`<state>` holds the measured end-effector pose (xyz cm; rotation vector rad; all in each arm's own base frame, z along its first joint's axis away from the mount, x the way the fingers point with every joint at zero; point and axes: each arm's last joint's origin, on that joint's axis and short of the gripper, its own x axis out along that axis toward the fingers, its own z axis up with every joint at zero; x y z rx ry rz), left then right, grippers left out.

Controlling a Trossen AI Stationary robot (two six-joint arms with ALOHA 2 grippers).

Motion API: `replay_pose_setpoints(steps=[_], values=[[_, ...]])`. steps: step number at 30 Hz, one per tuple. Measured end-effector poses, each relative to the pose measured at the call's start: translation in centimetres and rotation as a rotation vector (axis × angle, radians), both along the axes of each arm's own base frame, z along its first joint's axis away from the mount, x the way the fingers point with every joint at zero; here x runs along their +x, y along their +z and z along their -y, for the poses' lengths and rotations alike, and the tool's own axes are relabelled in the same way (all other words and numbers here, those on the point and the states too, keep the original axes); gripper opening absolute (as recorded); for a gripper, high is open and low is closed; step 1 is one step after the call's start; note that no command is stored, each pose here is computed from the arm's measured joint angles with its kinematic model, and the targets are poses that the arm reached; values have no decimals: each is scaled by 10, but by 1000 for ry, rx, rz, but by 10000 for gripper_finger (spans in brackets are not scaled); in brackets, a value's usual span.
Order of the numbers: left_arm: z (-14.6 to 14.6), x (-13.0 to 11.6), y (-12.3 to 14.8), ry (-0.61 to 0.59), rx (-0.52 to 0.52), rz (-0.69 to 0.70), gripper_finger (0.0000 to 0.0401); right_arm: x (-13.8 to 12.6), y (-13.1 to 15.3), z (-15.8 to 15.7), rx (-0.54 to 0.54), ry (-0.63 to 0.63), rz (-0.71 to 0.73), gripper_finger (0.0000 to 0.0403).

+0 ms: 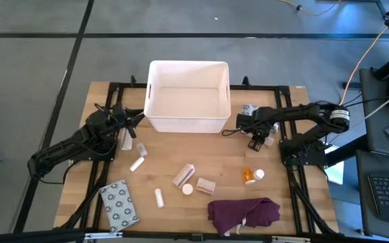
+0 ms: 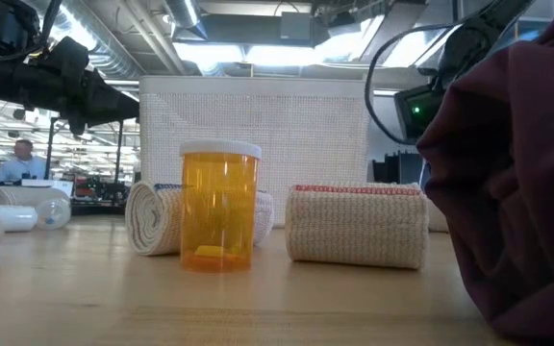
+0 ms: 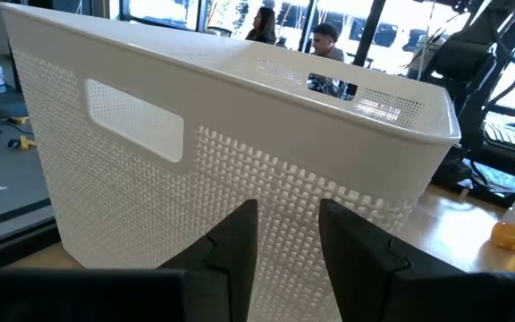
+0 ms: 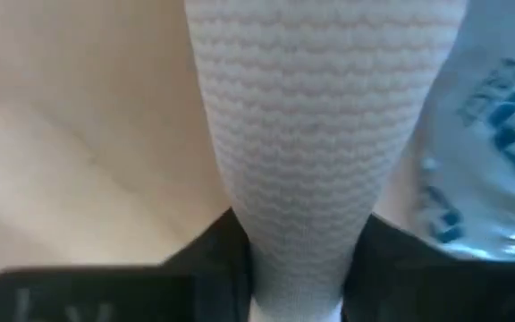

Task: Pick & place medical supplies in basket/bin
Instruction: Put the light brown and green bandage into the white bin

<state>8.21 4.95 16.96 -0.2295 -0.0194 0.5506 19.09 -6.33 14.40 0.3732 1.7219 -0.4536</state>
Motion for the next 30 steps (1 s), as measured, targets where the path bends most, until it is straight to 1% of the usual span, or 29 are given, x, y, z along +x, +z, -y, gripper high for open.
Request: replay_pose_setpoints(steps=[2, 6, 8, 10, 12, 15, 17, 18, 20, 23, 25, 26, 28, 30], values=[[0, 0, 0, 0, 0, 0, 116, 2, 8, -2, 94, 34, 39, 82], [0, 0, 0, 0, 0, 0, 116, 3, 36, -8, 287, 57, 107, 82], [0, 0, 0, 0, 0, 0, 116, 4, 56, -11, 404, 35, 146, 88], [0, 0, 0, 0, 0, 0, 116, 4, 78, -15, 490, 21, 195, 101], [0, 0, 0, 0, 0, 0, 116, 5, 103, -20, 534, 43, 267, 106], [0, 0, 0, 0, 0, 0, 116, 9, 146, -25, 534, 105, 435, 99], [0, 0, 0, 0, 0, 0, 116, 10, 175, -27, 498, 123, 554, 91], [0, 0, 0, 0, 1, 0, 116, 12, 192, -27, 464, 131, 644, 88], [0, 0, 0, 0, 1, 0, 116, 19, 224, -24, 365, 113, 841, 88], [0, 0, 0, 0, 1, 0, 116, 33, 271, -16, 191, 30, 1151, 94], [0, 0, 0, 0, 1, 0, 116, 42, 298, -10, 89, 41, 1329, 97], [0, 0, 0, 0, 1, 0, 116, 46, 309, -7, 38, 65, 1400, 97], [0, 0, 0, 0, 1, 0, 116, 59, 322, 2, -67, 93, 1494, 95], [0, 0, 0, 0, 1, -1, 116, 75, 326, 11, -156, 98, 1526, 94]])
